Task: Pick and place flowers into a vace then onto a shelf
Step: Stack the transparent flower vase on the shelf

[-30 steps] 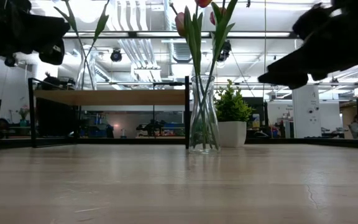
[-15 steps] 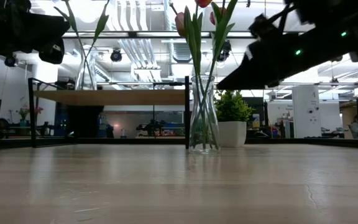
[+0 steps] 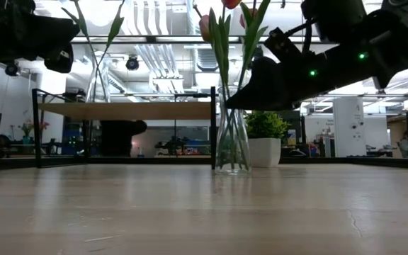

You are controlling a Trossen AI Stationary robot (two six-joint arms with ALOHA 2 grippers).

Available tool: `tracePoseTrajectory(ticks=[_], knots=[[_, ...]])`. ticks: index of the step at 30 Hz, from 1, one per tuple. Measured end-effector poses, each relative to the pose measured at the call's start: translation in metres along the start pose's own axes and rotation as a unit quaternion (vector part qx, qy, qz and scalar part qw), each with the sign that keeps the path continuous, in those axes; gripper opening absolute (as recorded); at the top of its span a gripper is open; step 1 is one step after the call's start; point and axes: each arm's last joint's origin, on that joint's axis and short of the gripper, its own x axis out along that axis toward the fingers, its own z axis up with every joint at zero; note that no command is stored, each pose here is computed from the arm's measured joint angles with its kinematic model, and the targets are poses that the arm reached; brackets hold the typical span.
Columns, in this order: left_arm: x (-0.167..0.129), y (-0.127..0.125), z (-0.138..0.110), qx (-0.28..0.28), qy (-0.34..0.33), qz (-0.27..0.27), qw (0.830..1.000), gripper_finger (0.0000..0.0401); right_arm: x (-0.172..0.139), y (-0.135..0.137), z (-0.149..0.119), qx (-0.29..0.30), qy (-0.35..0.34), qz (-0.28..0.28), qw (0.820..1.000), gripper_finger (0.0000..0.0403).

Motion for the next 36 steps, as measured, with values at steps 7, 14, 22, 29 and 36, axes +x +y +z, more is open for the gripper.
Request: tracePoseTrajectory(ticks=[7,14,22,29,36], knots=[[0.0,0.0,0.0,0.0,0.0,0.0,1.0,0.0051,0.009,0.003,0.0,0.015,-0.014,0.019,1.0,0.0298],[0.0,0.0,0.0,0.0,0.0,0.0,1.0,0.0051,0.016,0.006,-0.003,0.005,-0.011,0.012,1.0,0.0288],[0.0,0.0,0.0,0.006,0.002,0.0,1.0,0.0051,0.016,0.005,-0.002,0.007,-0.011,0.011,1.0,0.0253],[0.0,0.0,0.0,0.006,0.002,0.0,1.0,0.0051,0.015,0.005,0.001,0.025,-0.02,0.013,0.999,0.0186],[0.0,0.0,-0.001,0.005,0.004,0.0,1.0,0.0051,0.01,0.016,0.047,0.053,-0.098,0.096,0.989,0.017]])
